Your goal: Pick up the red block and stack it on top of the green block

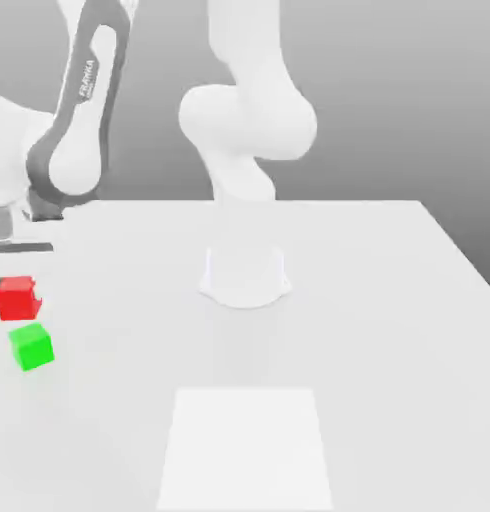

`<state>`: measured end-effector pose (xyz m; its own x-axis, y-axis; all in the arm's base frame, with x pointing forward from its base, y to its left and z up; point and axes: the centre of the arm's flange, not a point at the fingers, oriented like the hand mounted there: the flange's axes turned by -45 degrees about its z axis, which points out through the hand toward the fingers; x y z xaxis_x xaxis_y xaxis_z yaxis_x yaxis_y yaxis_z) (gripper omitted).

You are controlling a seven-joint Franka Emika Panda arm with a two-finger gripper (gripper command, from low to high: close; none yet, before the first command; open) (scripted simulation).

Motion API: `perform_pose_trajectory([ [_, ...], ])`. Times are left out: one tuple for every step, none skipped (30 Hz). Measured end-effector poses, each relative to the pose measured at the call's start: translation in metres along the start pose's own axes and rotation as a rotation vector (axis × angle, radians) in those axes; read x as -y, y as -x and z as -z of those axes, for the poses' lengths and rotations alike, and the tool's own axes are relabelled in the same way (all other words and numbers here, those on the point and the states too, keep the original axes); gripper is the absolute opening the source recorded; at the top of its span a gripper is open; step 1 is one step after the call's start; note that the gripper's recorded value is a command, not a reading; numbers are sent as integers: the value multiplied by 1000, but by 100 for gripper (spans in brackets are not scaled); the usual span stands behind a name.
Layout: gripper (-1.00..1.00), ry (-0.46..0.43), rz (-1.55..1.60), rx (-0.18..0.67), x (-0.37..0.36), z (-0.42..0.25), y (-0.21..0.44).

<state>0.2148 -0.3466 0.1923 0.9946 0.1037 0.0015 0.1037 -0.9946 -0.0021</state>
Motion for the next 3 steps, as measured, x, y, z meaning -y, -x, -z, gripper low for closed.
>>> perform_pose_trajectory([
  [100, 0, -1, 1, 0, -8, 1],
  [100, 0, -1, 1, 0, -8, 1],
  [100, 0, -1, 1, 0, -8, 1],
])
